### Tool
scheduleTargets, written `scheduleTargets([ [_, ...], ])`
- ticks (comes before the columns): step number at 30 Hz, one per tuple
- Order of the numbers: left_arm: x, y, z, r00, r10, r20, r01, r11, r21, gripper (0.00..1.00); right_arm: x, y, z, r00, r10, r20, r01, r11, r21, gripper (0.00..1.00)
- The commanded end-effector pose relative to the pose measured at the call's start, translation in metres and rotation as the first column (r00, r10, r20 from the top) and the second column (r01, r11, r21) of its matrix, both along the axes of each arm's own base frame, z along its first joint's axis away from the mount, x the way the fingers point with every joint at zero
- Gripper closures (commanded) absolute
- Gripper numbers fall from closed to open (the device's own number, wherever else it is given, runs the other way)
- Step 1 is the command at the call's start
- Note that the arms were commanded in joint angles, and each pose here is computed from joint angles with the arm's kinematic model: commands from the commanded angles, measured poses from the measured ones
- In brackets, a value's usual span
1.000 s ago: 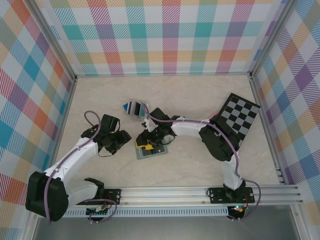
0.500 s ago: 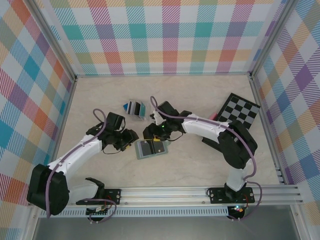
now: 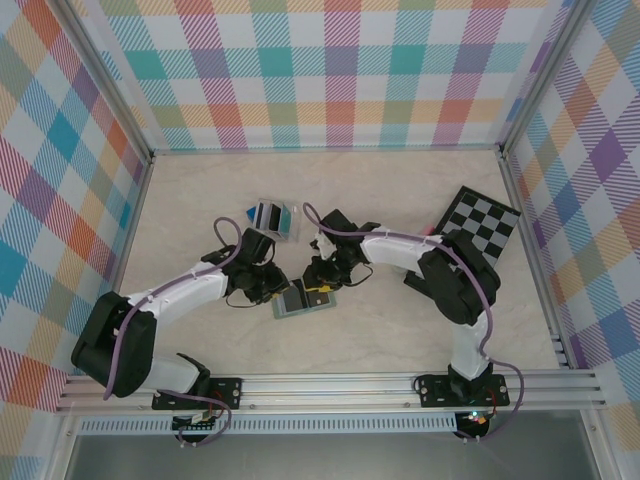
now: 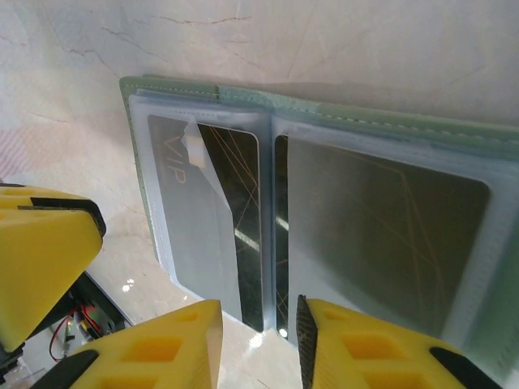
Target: Take the credit cards out of the card holder
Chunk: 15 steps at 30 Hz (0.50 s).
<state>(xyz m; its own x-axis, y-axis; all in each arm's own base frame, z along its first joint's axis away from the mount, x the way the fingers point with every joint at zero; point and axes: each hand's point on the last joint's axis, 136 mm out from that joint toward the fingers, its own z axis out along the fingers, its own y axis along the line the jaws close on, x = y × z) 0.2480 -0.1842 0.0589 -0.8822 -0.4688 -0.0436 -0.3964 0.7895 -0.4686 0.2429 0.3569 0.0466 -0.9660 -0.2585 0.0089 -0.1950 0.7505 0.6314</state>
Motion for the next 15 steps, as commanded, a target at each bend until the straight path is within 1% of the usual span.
scheduleTargets([
  [1,-0.009,0.01,-0.02,0.999,0.016,-0.042,-0.014,0.999,0.052,0.81,-0.002,0.014,0.005,0.998,0.06,-0.023,-0.059,0.997,0.049,0.7],
  [6,-0.011,0.009,-0.031,0.998,0.006,-0.066,-0.003,0.998,0.057,0.84,-0.002,0.018,0.0,0.997,0.069,-0.041,-0.067,0.996,0.057,0.72],
  [15,-0.016,0.012,-0.039,0.996,-0.001,-0.093,0.009,0.997,0.082,0.85,-0.003,0.015,-0.013,0.994,0.079,-0.071,-0.079,0.997,0.012,0.73],
])
